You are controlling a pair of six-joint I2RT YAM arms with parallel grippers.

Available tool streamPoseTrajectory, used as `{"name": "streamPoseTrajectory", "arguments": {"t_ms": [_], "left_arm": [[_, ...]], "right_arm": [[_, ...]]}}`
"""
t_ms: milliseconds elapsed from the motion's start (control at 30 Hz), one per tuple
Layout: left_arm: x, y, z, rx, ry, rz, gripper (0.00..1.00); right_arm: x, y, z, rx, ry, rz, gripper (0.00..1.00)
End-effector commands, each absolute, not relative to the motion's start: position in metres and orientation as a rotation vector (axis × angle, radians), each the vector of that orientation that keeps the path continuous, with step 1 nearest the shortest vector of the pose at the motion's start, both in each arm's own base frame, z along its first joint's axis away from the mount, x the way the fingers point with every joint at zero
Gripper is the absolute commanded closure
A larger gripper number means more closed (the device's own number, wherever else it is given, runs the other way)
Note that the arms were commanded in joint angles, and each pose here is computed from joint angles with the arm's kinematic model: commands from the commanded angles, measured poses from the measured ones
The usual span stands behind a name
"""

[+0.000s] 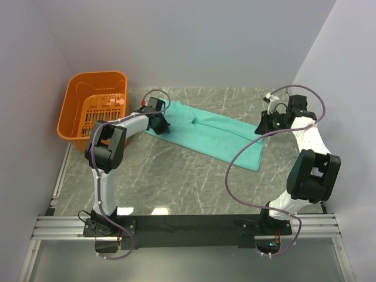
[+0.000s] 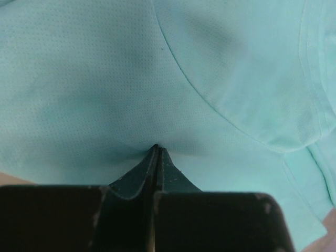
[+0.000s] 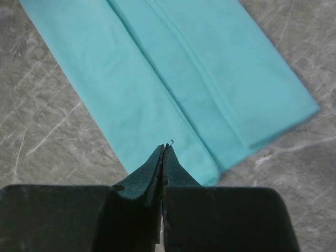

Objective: Fold and stack the t-shirts
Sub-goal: Fold the tshirt

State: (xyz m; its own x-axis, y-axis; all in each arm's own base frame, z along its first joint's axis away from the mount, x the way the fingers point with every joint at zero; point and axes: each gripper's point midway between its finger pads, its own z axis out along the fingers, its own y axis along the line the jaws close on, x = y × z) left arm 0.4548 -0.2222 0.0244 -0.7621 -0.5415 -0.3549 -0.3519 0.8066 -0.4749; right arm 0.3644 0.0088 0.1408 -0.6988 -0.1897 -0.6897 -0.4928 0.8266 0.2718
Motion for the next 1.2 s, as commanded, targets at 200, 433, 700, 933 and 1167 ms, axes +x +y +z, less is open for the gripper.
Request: {"name": "streamPoseTrajectory", "arguments": {"t_ms": [200,433,700,933,1167], "left_arm": [[0.489,-0.184,0.027,-0.513,2.593,-0.372,0.92],[0.511,-0.204,0.104,-0.405,2.442,-0.528,0.62],[0.471,-0.201,0.218,-0.254,2.179,-0.655,0.39],[0.388,-0.181,0.254,-0.234,2.018,-0.766,0.25],[0.332,-0.168,0.256,-0.287,1.971,-0.844,0.25]], "right_arm": [[0.375,0.019,0.123,-0.628,2.355,0.564,0.96],[0.412,0.061,0.108,-0.753,2.388,0.625,0.96],[0.453,0.063,0.071,-0.643,2.52,0.497,1.0],[0.462,0.05,0.039,-0.592,2.651,0.275,1.0],[0.452,0.029,0.015,-0.547,2.741,0.127,1.0]]}}
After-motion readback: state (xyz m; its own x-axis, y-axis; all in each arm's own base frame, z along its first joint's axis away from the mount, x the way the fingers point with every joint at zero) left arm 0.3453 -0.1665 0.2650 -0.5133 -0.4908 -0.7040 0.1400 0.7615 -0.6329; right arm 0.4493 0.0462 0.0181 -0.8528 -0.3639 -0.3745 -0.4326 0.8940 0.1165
